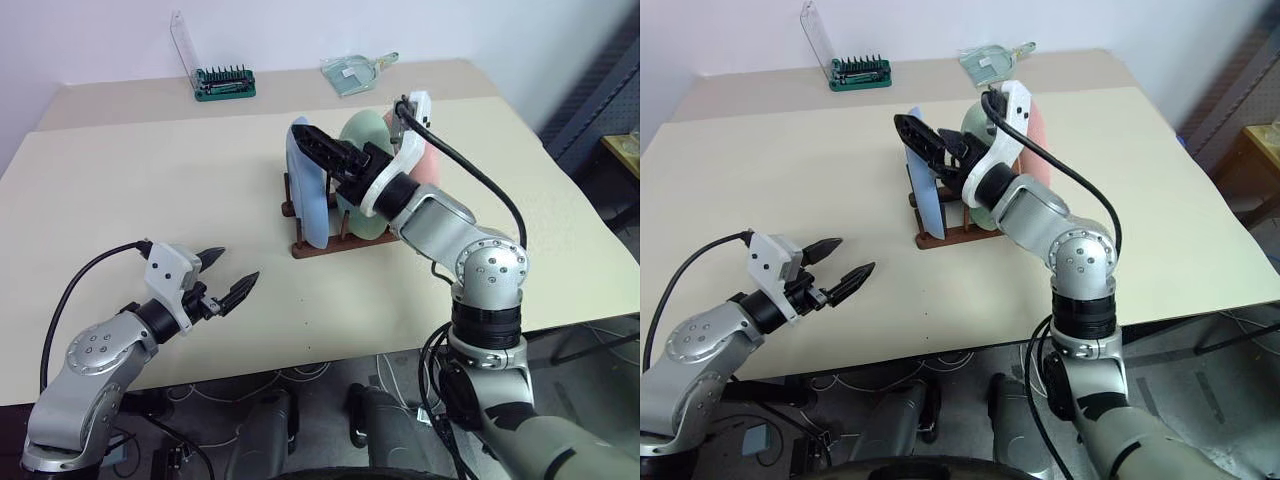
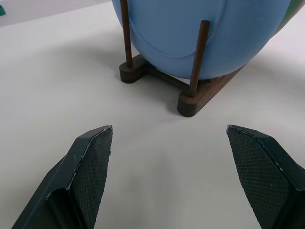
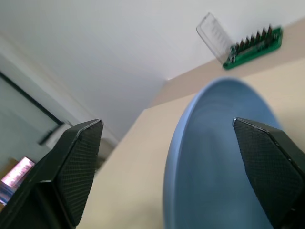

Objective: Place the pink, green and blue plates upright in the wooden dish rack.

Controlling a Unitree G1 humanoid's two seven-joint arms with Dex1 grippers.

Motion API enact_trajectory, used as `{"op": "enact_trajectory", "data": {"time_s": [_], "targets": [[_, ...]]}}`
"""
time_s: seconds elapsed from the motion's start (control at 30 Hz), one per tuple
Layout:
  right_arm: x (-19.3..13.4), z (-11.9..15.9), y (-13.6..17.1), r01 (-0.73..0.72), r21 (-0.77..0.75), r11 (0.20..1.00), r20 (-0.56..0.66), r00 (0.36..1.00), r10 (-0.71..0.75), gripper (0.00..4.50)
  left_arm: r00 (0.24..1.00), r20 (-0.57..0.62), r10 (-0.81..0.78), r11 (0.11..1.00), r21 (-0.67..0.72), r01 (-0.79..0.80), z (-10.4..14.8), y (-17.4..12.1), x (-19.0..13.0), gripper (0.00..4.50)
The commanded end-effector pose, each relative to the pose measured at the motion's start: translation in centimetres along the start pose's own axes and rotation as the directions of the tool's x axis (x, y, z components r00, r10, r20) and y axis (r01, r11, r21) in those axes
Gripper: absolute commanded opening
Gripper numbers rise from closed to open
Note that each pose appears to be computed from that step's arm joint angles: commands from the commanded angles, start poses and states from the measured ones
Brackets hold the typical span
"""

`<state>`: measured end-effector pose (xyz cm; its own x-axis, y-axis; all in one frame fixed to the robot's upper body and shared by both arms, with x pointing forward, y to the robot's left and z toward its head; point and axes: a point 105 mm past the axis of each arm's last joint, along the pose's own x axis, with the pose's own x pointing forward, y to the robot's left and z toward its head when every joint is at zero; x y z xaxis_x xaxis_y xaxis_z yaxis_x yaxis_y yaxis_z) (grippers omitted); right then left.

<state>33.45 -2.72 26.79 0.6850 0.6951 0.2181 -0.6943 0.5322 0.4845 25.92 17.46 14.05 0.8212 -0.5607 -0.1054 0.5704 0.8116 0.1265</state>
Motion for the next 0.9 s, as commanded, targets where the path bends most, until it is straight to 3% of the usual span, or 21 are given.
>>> {"op": "enact_trajectory", "data": {"time_s": [0.03, 0.13, 0.2, 0.3, 0.43, 0.5, 0.63, 0.73, 0.9], "targets": [[-0.6, 2.8, 4.1, -0.179, -0.241, 0.954, 0.038, 0.980, 0.193, 4.46, 0.999, 0.044, -0.010, 1.000, 0.024, 0.009, 1.0, -0.4, 0.2, 3.95], [-2.2, 4.8, 6.2, -0.283, -0.417, 0.864, 0.037, 0.944, 0.327, 4.46, 0.999, 0.045, -0.011, 1.000, 0.023, 0.010, 0.9, -0.4, 0.3, 3.95], [-3.4, 6.9, 5.9, -0.256, -0.539, 0.803, 0.072, 0.935, 0.346, 4.46, 0.999, 0.046, -0.011, 1.000, 0.023, 0.010, 0.9, -0.4, 0.4, 3.95], [-6.9, 10.7, 2.4, -0.107, -0.694, 0.712, 0.121, 0.958, 0.261, 4.46, 0.999, 0.042, -0.015, 1.000, 0.023, 0.014, 0.7, -0.3, 0.6, 3.95], [-12.6, 12.7, -4.1, 0.087, -0.773, 0.629, 0.127, 0.992, 0.018, 4.46, 0.999, 0.036, -0.024, 0.999, 0.026, 0.023, 0.4, 0.1, 1.0, 3.95], [-14.6, 12.9, -5.7, 0.116, -0.783, 0.612, 0.119, 0.992, -0.037, 4.46, 0.999, 0.036, -0.030, 0.999, 0.027, 0.029, 0.3, 0.0, 1.3, 3.95], [-19.3, 8.9, -9.5, 0.069, -0.751, 0.657, -0.073, 0.980, -0.186, 4.46, 0.999, 0.032, -0.043, 0.999, 0.030, 0.042, 0.0, 0.4, 2.1, 3.95], [-22.1, 4.6, -13.4, 0.107, -0.734, 0.670, -0.192, 0.914, -0.357, 4.46, 0.999, 0.025, -0.039, 0.999, 0.029, 0.038, -0.6, 0.6, 2.6, 3.95], [-22.4, 1.4, -15.7, 0.127, -0.726, 0.676, -0.225, 0.885, -0.407, 4.46, 1.000, 0.008, -0.016, 0.999, 0.034, 0.016, -1.4, 1.3, 2.3, 3.95]]}}
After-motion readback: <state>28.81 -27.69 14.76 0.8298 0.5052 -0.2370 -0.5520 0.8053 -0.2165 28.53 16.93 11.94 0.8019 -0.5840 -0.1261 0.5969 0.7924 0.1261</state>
